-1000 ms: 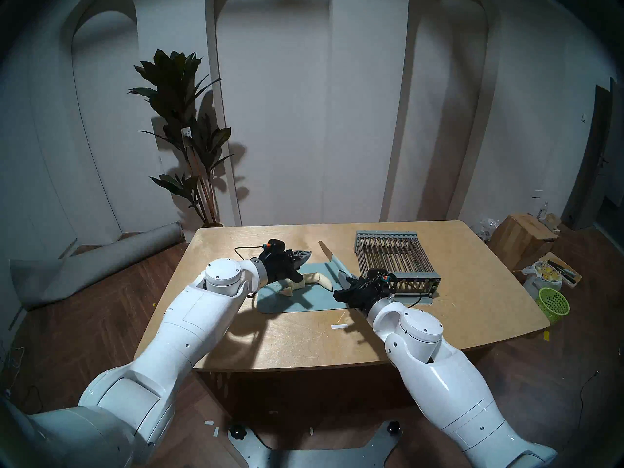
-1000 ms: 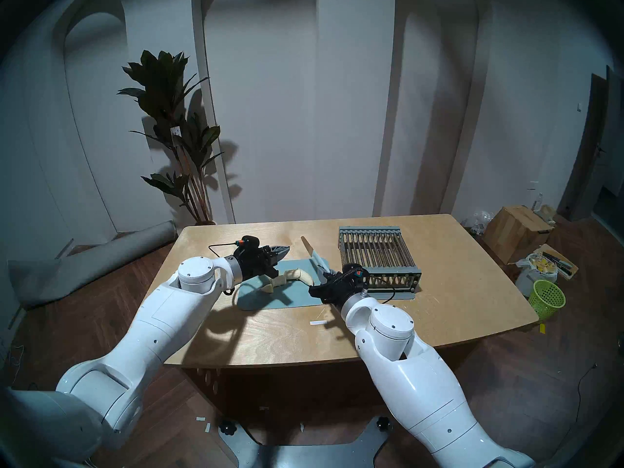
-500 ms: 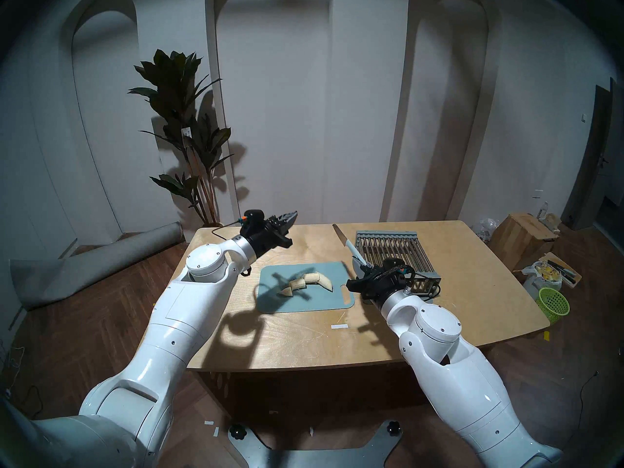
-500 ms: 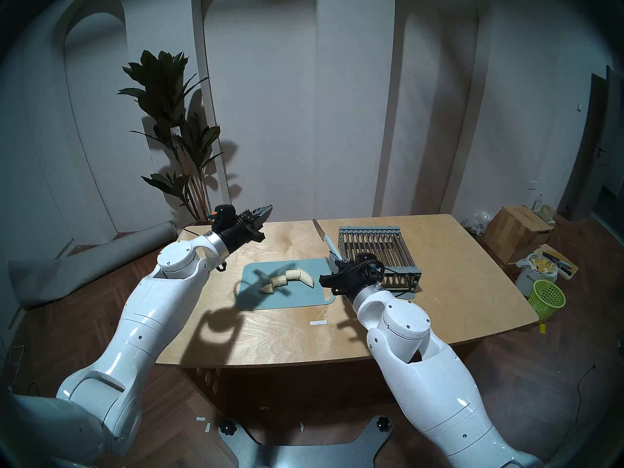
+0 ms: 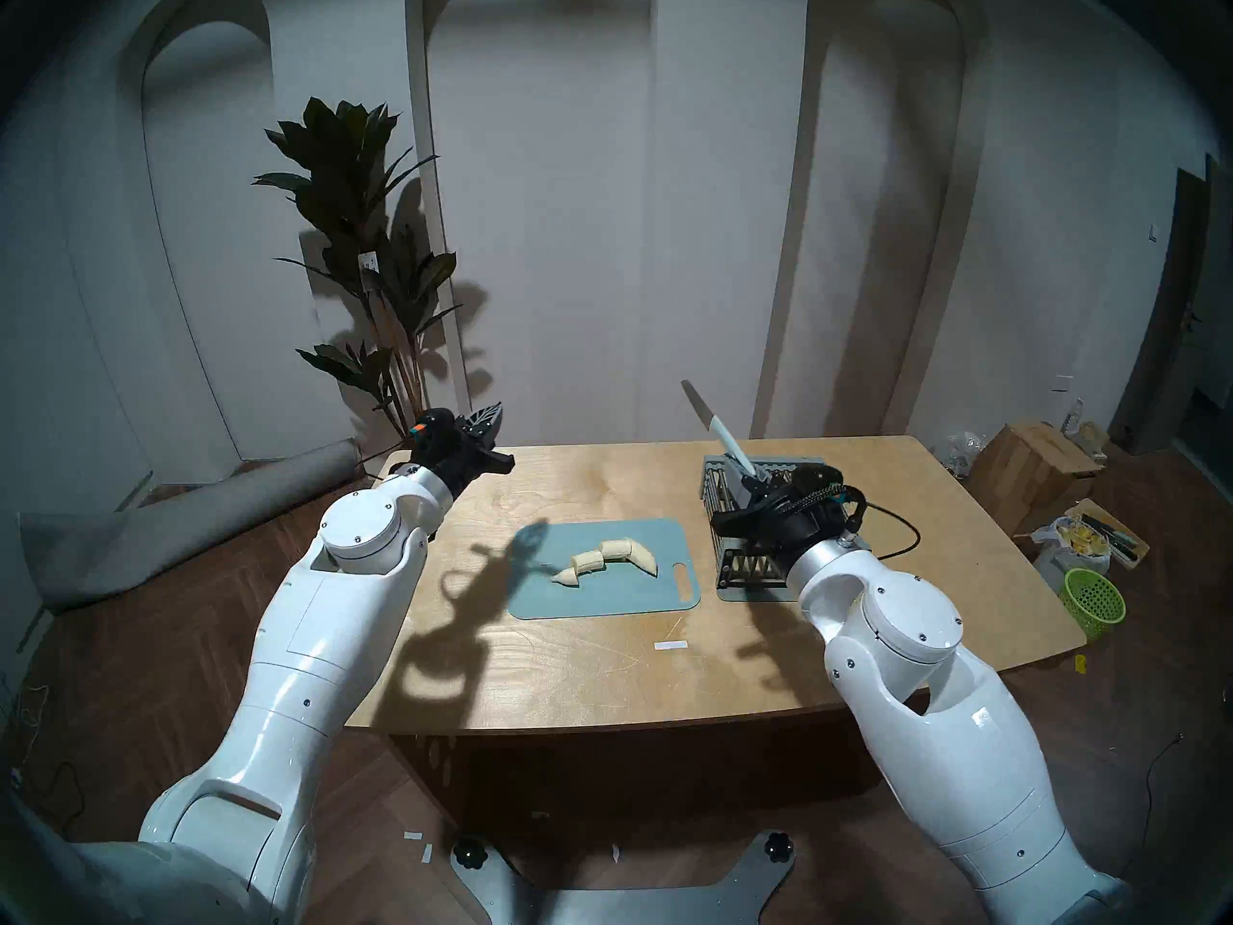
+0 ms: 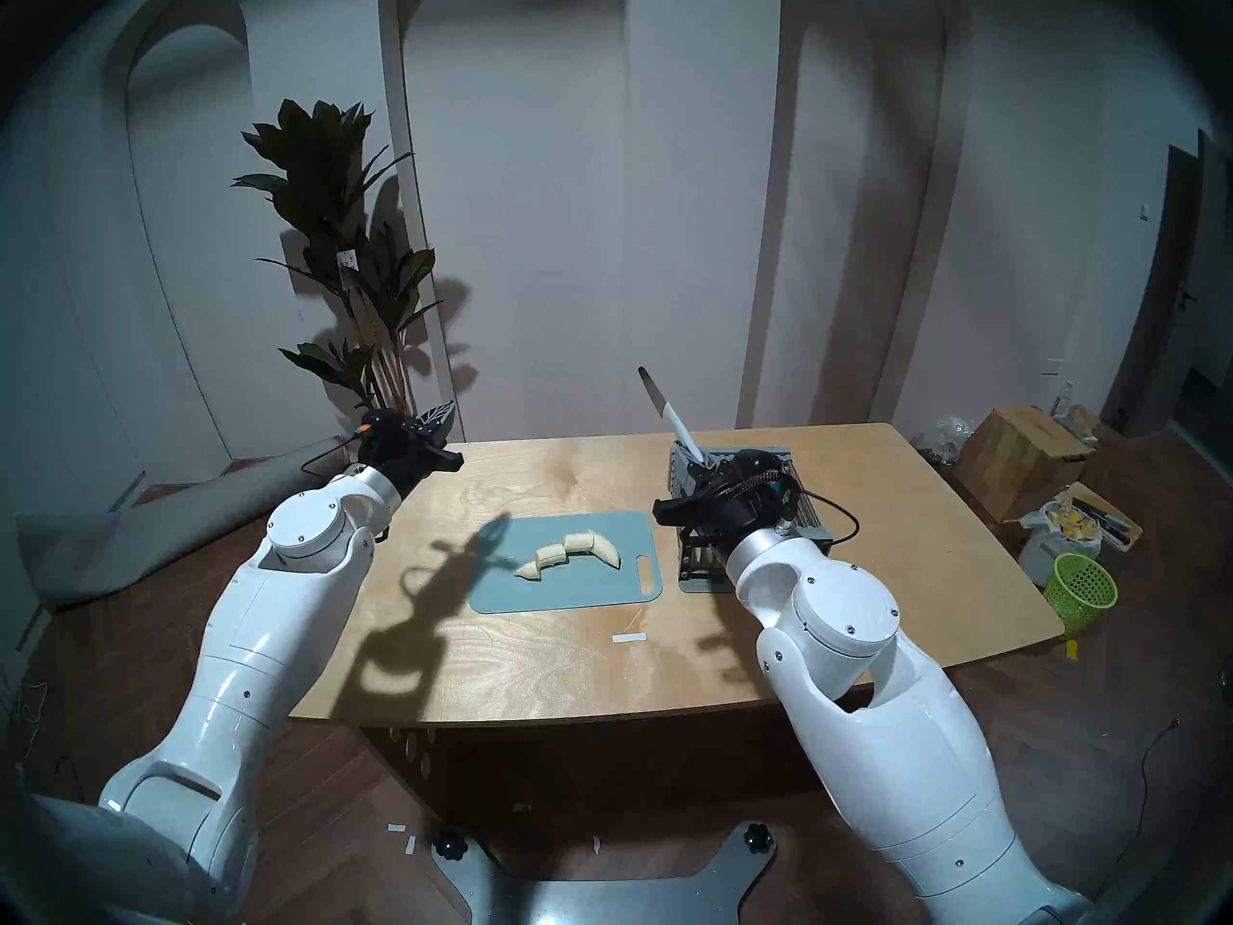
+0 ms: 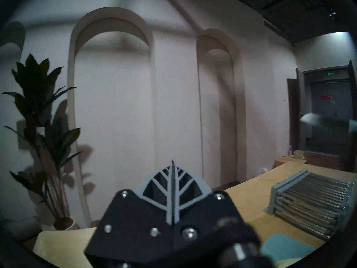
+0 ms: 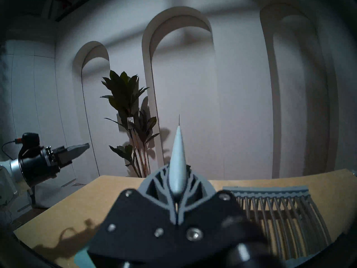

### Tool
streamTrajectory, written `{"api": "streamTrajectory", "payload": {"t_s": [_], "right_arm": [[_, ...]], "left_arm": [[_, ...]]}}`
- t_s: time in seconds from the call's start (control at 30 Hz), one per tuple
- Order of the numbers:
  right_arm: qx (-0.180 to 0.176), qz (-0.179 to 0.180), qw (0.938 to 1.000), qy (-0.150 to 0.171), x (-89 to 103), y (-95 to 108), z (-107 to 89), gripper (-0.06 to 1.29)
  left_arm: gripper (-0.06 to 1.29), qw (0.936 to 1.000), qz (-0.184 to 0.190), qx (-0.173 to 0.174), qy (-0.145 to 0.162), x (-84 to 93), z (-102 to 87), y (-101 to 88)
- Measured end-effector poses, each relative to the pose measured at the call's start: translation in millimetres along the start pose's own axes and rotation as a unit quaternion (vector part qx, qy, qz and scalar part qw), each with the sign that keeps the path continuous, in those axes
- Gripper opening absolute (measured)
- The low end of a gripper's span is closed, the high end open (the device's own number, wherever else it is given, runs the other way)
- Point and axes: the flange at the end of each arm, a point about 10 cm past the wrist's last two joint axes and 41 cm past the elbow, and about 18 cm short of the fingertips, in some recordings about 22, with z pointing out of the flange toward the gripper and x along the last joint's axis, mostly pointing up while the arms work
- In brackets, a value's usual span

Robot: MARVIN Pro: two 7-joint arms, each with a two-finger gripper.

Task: Cut the banana into four pieces on the cutting board

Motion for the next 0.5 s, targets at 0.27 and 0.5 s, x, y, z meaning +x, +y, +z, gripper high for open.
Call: {"api": "streamTrajectory", "payload": {"t_s": [0.27, 0.5], "right_arm": [[-0.014, -0.047, 0.9987, 0.012, 28.0, 10, -18.5, -0.03], [-0.035, -0.085, 0.9957, 0.006, 45.5, 21, -38.0, -0.03]], "left_arm": [[-0.03, 0.9964, 0.02, 0.083, -0.001, -2.3, -12.4, -12.1], [1.26, 0.9894, 0.036, 0.141, 0.0, -0.1, -21.4, -15.4]]}}
